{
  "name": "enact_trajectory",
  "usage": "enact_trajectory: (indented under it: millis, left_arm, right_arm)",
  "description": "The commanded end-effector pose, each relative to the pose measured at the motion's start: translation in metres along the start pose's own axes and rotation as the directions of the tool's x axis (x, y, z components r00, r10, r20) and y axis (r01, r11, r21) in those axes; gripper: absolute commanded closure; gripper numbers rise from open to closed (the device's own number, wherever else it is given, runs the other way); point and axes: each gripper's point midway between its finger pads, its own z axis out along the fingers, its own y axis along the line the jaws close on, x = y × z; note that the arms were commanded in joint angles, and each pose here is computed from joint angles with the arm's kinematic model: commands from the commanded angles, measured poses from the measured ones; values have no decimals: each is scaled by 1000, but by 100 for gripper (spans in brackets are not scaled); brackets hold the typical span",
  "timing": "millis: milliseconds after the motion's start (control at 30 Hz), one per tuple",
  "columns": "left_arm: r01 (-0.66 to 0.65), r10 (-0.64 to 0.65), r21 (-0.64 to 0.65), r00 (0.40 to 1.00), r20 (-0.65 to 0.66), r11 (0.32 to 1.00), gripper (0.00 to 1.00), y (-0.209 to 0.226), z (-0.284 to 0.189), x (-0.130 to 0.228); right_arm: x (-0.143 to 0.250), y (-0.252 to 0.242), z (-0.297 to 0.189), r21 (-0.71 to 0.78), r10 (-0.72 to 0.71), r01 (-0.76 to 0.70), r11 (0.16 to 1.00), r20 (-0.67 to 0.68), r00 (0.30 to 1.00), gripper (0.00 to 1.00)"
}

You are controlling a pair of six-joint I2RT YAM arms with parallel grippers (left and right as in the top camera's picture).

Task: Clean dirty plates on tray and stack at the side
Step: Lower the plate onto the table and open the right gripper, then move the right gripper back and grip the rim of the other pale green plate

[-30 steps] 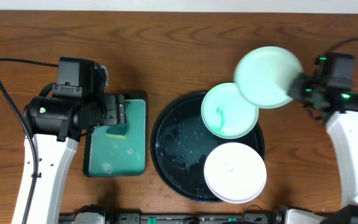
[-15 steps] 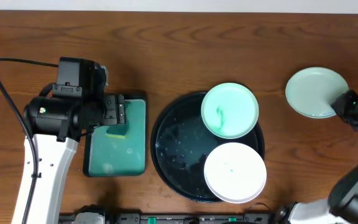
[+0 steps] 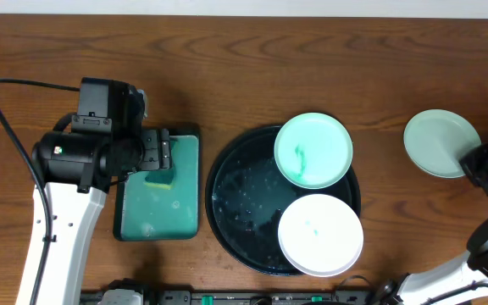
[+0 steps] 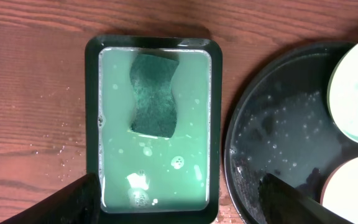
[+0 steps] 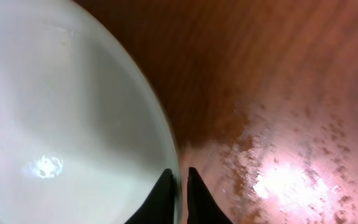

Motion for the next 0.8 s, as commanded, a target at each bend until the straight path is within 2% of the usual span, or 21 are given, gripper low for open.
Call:
enact_trajectory:
  millis: [0, 133, 233, 267, 367, 467, 600, 700, 767]
  left_arm:
    - [-17, 17, 2, 1000, -8, 1000, 19, 0, 1, 1]
    - [-17, 17, 2, 1000, -8, 1000, 18, 0, 1, 1]
    - [-17, 17, 2, 1000, -8, 1000, 19, 0, 1, 1]
    - [-17, 17, 2, 1000, -8, 1000, 19, 0, 1, 1]
    - [-17, 17, 2, 1000, -8, 1000, 19, 0, 1, 1]
    - [-17, 17, 2, 1000, -7, 1000, 19, 0, 1, 1]
    - [-7, 7, 14, 1000, -5, 1000, 19, -3, 1, 0]
    - [10, -10, 14, 1000, -2, 1000, 19, -3, 1, -1]
    - [10, -10, 14, 1000, -3, 1000, 19, -3, 1, -1]
  right_arm:
    - [-3, 21, -16, -115, -129, 129, 985, 16, 992, 71]
    - [-13, 52, -57, -194, -171, 192, 962, 120, 978, 69]
    - [-13, 82, -105, -244, -245, 300, 922, 232, 941, 53]
    - [-9, 93, -119, -263, -275, 343, 902, 263, 925, 45]
    - [13, 125, -163, -298, -364, 472, 829, 352, 862, 1]
    - [45, 152, -194, -321, -429, 558, 765, 391, 814, 1]
    - [85, 186, -209, -394, -503, 638, 661, 398, 767, 1]
    - [118, 211, -207, -481, -567, 674, 561, 370, 736, 1]
    - [134, 218, -193, -488, -612, 681, 546, 321, 722, 1]
